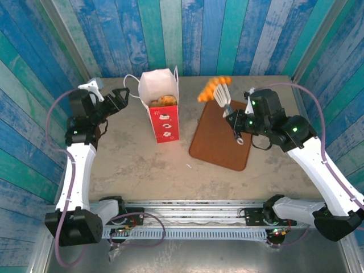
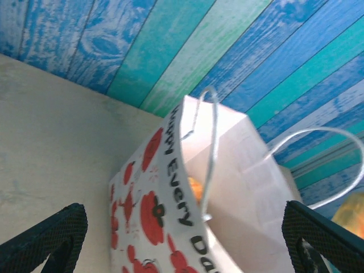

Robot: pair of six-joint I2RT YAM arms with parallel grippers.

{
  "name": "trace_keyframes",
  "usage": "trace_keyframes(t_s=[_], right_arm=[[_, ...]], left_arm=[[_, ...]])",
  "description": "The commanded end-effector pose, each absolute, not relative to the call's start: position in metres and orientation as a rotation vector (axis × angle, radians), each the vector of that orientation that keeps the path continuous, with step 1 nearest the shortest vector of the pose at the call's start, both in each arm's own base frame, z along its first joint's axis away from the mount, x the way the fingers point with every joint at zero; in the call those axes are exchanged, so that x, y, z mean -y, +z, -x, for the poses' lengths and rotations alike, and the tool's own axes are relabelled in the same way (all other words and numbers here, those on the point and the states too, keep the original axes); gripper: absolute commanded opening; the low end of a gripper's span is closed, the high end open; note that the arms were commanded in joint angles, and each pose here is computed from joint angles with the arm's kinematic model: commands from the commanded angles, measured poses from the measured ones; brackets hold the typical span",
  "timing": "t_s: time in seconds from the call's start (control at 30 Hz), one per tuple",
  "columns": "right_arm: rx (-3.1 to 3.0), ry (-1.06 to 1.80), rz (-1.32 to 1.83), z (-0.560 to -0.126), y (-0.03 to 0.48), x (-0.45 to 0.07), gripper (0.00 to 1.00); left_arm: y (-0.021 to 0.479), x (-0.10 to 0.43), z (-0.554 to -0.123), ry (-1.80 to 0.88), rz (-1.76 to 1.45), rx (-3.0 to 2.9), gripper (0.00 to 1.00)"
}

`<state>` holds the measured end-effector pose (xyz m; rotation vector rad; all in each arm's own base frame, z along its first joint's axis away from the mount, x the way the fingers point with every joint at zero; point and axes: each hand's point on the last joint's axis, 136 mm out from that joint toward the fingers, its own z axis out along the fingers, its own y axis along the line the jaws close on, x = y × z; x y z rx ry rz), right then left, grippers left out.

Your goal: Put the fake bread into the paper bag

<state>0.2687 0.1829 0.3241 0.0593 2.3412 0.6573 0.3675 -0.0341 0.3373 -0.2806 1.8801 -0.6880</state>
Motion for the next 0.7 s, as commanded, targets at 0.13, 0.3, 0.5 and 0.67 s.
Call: trace_keyframes(t_s=[0.13,0.3,0.5,0.67], right_arm=[[-1.991,0.593,0.180,-0.294,0.413,-0.215,0.01],[-1.844,0.605,0.279,-0.301,0.449,-0.251,0.01],[-1.805,0.560,0.345,-0.312,0.454,-0.295,0.02],[-1.843,0.521,0.404,-0.319,0.438,-0.328,0.02]], left_arm=[[0.363,0.046,-0.394,-0.808,0.230,-1.852,0.87],[0.356,0.050,-0.419,-0.868,0.223,-1.869,0.76],[0.344,0.050,-0.432,-0.883,0.231,-1.881,0.54],[0.339,0.045,-0.434,-0.841,0.236,-1.890,0.28]])
